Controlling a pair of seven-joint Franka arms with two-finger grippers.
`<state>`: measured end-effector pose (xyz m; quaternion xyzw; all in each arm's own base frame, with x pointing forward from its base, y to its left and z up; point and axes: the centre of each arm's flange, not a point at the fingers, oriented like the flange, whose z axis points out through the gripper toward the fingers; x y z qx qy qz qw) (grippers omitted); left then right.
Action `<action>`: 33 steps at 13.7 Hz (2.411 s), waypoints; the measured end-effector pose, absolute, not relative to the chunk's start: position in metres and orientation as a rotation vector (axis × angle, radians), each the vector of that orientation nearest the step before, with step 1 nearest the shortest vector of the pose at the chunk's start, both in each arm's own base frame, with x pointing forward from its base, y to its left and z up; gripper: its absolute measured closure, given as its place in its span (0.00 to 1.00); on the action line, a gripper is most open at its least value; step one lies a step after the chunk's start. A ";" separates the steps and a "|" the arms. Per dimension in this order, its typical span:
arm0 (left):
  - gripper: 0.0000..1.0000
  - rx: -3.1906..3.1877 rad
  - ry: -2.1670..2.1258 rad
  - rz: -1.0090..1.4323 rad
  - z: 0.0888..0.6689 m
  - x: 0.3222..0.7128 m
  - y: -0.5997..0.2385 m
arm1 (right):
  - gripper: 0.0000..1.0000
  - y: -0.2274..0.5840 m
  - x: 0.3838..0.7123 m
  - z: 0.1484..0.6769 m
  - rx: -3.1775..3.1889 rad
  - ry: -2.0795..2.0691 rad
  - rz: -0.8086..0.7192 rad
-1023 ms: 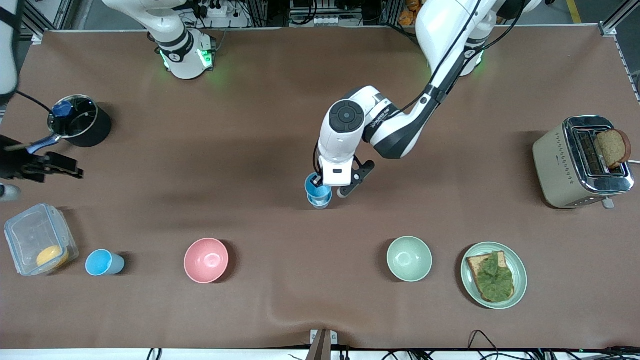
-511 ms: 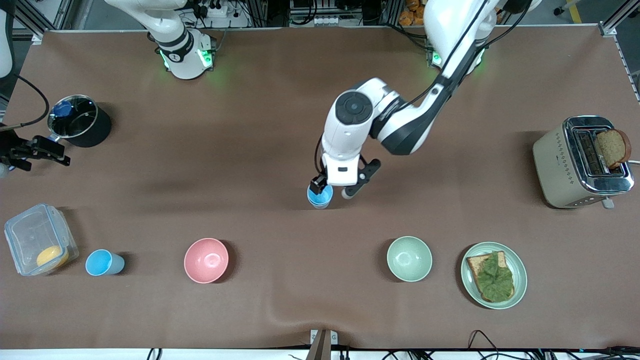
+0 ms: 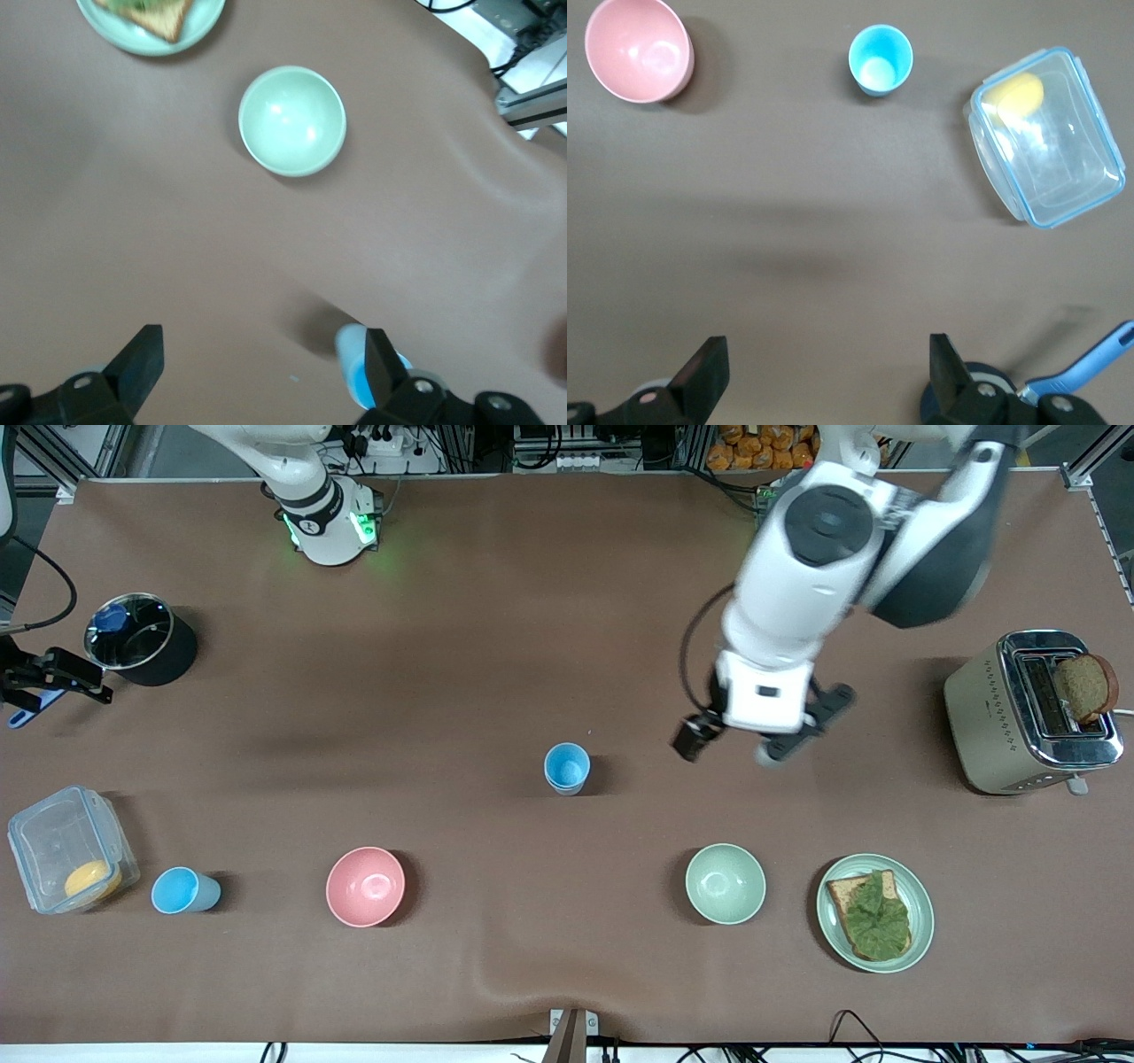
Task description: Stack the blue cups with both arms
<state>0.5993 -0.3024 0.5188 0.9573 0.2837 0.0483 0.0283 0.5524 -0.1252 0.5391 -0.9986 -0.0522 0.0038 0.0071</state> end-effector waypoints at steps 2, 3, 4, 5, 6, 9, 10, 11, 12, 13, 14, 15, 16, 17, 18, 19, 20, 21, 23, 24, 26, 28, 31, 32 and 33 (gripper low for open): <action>0.00 3.000 0.765 0.158 0.523 0.618 -0.255 | 0.00 -0.129 0.548 0.539 -3.118 -0.151 0.046; 0.00 3.019 0.723 0.164 0.531 0.623 -0.231 | 0.00 -0.131 0.546 0.540 -3.117 -0.146 0.053; 0.00 3.042 0.681 0.162 0.541 0.625 -0.209 | 0.00 -0.131 0.544 0.542 -3.117 -0.144 0.052; 0.00 3.070 0.629 0.153 0.553 0.623 -0.188 | 0.00 -0.131 0.543 0.544 -3.118 -0.143 0.050; 0.00 3.097 0.572 0.144 0.565 0.619 -0.169 | 0.00 -0.132 0.542 0.545 -3.117 -0.141 0.053; 0.00 3.160 0.445 0.087 0.593 0.603 -0.126 | 0.11 -0.133 0.540 0.546 -3.116 -0.137 0.064; 0.00 3.178 0.405 0.060 0.600 0.597 -0.114 | 0.02 -0.133 0.540 0.546 -3.116 -0.136 0.065; 0.00 3.196 0.349 0.032 0.608 0.591 -0.102 | 0.00 -0.133 0.540 0.546 -3.115 -0.136 0.069; 0.00 3.210 0.294 0.008 0.615 0.585 -0.089 | 0.00 -0.134 0.539 0.545 -3.114 -0.135 0.075; 0.00 3.221 0.245 -0.017 0.621 0.580 -0.076 | 0.00 -0.134 0.538 0.545 -3.113 -0.133 0.081; 0.00 3.220 0.203 -0.038 0.627 0.574 -0.066 | 0.00 -0.135 0.538 0.545 -3.113 -0.132 0.082; 0.00 3.214 0.161 -0.043 0.634 0.569 -0.061 | 0.00 -0.135 0.538 0.545 -3.113 -0.132 0.082; 0.00 3.213 0.112 -0.052 0.639 0.564 -0.059 | 0.00 -0.134 0.538 0.545 -3.112 -0.133 0.084; 0.00 3.217 0.046 -0.076 0.642 0.559 -0.061 | 0.00 -0.133 0.538 0.545 -3.112 -0.137 0.086; 0.00 3.218 -0.018 -0.102 0.643 0.555 -0.064 | 0.00 -0.131 0.538 0.546 -3.112 -0.142 0.086; 0.00 3.217 -0.068 -0.117 0.644 0.552 -0.065 | 0.00 -0.130 0.538 0.546 -3.111 -0.145 0.089; 0.00 3.214 -0.106 -0.118 0.646 0.551 -0.065 | 0.00 -0.130 0.538 0.546 -3.110 -0.146 0.090; 0.00 3.205 -0.130 -0.111 0.649 0.549 -0.062 | 0.00 -0.129 0.538 0.546 -3.110 -0.146 0.089; 0.00 3.169 -0.145 -0.090 0.658 0.545 -0.051 | 0.00 -0.129 0.538 0.550 -3.113 -0.146 0.077; 0.00 3.153 -0.141 -0.082 0.661 0.543 -0.045 | 0.00 -0.130 0.538 0.551 -3.114 -0.146 0.071; 0.00 3.143 -0.127 -0.076 0.663 0.543 -0.036 | 0.00 -0.129 0.539 0.552 -3.116 -0.147 0.063; 0.00 3.141 -0.125 -0.076 0.663 0.543 -0.035 | 0.00 -0.129 0.539 0.551 -3.116 -0.148 0.063; 0.00 3.141 -0.125 -0.077 0.663 0.543 -0.035 | 0.00 -0.129 0.539 0.551 -3.116 -0.148 0.063; 0.00 3.141 -0.125 -0.077 0.663 0.543 -0.035 | 0.00 -0.130 0.539 0.551 -3.116 -0.147 0.063; 0.00 3.141 -0.126 -0.077 0.663 0.543 -0.035 | 0.00 -0.130 0.539 0.551 -3.116 -0.147 0.063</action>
